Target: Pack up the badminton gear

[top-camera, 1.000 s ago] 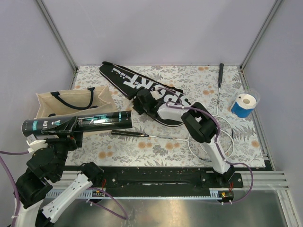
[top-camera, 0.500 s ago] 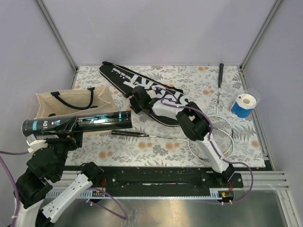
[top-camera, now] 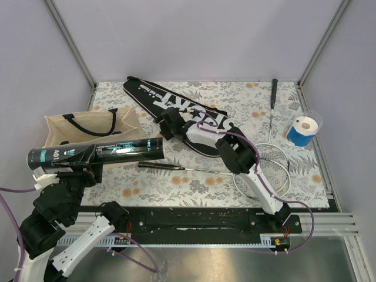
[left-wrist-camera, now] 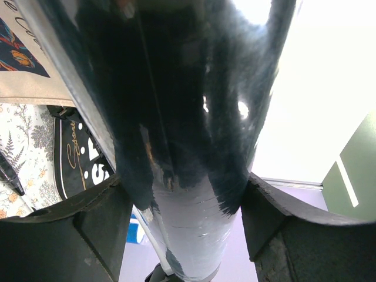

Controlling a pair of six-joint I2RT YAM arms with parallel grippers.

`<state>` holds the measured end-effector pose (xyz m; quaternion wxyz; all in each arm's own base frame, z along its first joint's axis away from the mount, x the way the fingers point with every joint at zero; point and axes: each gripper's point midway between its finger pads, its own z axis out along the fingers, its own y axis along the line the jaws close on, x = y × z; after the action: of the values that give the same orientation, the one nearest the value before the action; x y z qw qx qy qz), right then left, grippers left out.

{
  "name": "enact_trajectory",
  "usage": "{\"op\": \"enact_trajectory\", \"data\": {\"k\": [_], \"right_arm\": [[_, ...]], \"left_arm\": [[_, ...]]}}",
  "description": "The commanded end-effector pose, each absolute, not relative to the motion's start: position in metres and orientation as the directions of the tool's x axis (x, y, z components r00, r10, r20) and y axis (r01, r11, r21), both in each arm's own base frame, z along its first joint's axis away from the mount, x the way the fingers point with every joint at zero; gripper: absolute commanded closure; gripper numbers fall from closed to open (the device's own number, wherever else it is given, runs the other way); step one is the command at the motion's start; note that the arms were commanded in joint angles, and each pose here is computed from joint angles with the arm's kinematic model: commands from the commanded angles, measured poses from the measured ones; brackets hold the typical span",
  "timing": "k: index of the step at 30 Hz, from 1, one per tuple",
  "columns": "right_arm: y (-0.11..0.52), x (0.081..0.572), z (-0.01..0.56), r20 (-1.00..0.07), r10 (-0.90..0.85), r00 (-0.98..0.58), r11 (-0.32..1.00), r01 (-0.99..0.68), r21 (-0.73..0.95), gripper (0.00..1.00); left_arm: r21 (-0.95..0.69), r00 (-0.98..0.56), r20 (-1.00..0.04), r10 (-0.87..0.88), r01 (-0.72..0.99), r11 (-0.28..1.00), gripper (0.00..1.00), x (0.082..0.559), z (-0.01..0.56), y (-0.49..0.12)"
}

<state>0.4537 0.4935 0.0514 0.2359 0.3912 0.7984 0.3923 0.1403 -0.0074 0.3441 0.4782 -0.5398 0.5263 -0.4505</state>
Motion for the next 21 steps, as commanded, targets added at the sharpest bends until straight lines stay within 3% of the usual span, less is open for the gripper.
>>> {"op": "enact_trajectory", "data": {"k": [1,6,12,21], "right_arm": [[0.498,0.461,0.054,-0.085,0.818,-0.569,0.373,0.412,0.832,0.27],[0.492,0.455,0.061,-0.087,0.816,-0.572,0.35,0.368,0.862,0.36],[0.464,0.443,0.117,-0.158,0.804,-0.573,0.337,0.221,0.915,0.43],[0.384,0.375,0.153,-0.369,0.621,-0.692,0.529,0.023,0.848,0.44]], "left_arm": [[-0.997,0.071,0.027,-0.997,-0.068,-0.032,0.79,0.14,0.364,0.0],[-0.998,0.077,0.027,-0.997,-0.062,-0.032,0.79,0.139,0.366,0.001],[-0.997,0.08,0.016,-0.997,-0.071,-0.021,0.79,0.142,0.365,0.0],[-0.995,0.094,-0.007,-0.996,-0.101,-0.003,0.79,0.149,0.352,-0.002]]}}
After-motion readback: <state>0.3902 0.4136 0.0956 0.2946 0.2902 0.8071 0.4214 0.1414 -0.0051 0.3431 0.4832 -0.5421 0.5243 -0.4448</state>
